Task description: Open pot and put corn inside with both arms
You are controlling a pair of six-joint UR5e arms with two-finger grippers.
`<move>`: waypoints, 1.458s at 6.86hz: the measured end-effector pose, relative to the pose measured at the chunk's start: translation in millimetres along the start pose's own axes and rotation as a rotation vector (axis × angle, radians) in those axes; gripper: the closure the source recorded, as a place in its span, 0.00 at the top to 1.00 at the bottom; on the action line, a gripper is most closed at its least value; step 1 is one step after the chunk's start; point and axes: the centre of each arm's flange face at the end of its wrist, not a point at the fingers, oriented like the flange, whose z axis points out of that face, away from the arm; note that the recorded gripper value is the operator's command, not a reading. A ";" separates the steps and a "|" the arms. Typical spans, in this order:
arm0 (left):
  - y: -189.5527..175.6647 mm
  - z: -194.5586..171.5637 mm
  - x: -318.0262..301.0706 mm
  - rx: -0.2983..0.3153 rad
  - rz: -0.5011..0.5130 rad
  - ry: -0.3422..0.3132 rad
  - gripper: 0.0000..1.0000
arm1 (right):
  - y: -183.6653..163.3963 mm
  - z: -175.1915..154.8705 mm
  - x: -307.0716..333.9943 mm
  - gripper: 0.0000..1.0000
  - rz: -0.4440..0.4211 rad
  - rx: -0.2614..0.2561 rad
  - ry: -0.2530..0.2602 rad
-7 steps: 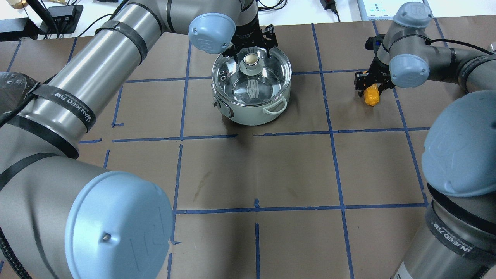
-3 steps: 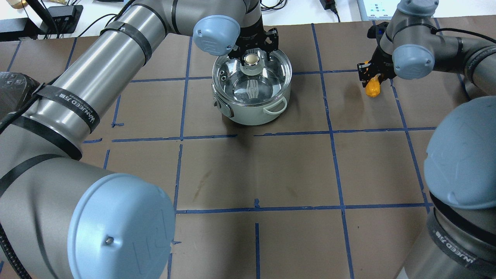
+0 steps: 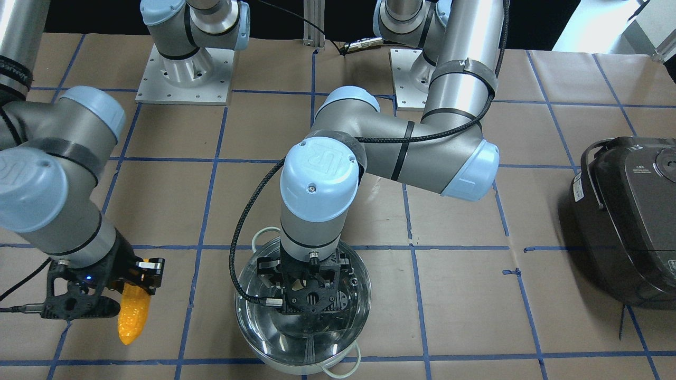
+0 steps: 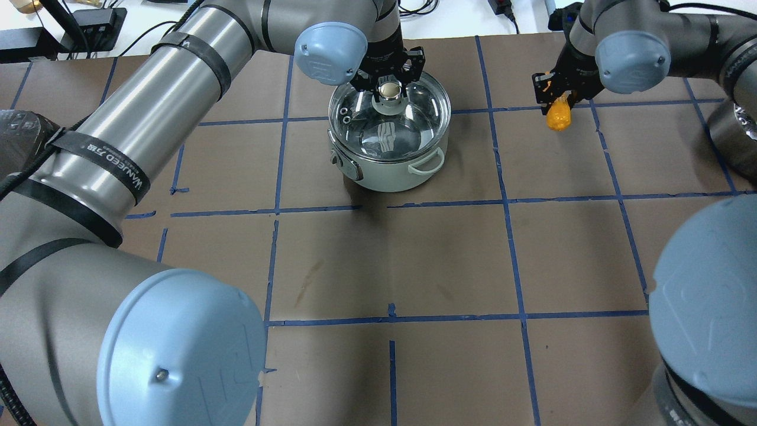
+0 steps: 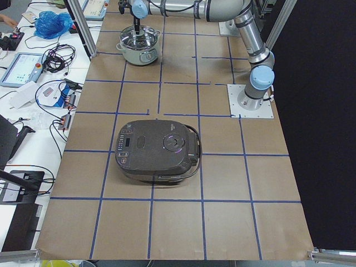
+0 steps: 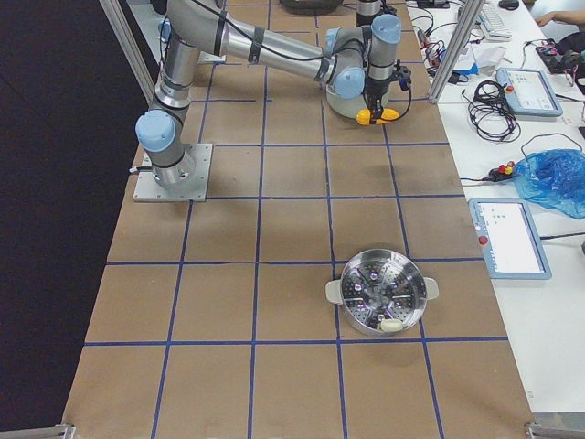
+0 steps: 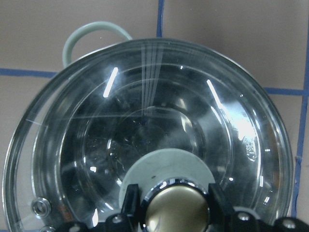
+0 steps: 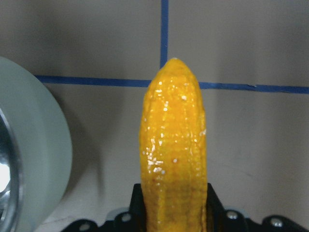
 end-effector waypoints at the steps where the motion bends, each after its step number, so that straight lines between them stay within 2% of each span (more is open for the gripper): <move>1: 7.7 -38.1 -12.2 -0.003 0.016 -0.008 0.01 | -9.7 -4.5 -29.5 0.07 -0.006 0.019 -0.005; 2: 7.8 -74.7 -44.0 -0.007 0.042 -0.022 0.01 | -17.4 -6.0 -59.8 0.07 -0.009 0.035 -0.011; 4: -22.4 -94.5 -142.8 -0.027 0.054 -0.053 0.01 | -27.5 -5.5 -124.0 0.08 -0.006 0.063 -0.025; 6: -46.8 -69.0 -270.9 -0.095 0.020 -0.051 0.01 | -28.5 20.6 -200.2 0.10 -0.009 0.057 -0.030; 7: -47.9 -43.8 -321.7 -0.115 0.000 -0.027 0.01 | -25.3 41.2 -228.4 0.19 -0.030 0.040 -0.025; 8: -45.6 -13.6 -354.6 -0.094 -0.003 -0.012 0.01 | -20.8 59.7 -241.4 0.59 -0.046 0.016 -0.017; 9: -41.6 17.4 -373.1 -0.059 0.004 -0.009 0.01 | -14.2 77.8 -243.2 0.91 -0.059 -0.017 0.004; 10: -40.1 47.8 -383.5 -0.034 0.008 -0.010 0.01 | -6.6 93.2 -240.9 0.95 -0.074 -0.047 0.032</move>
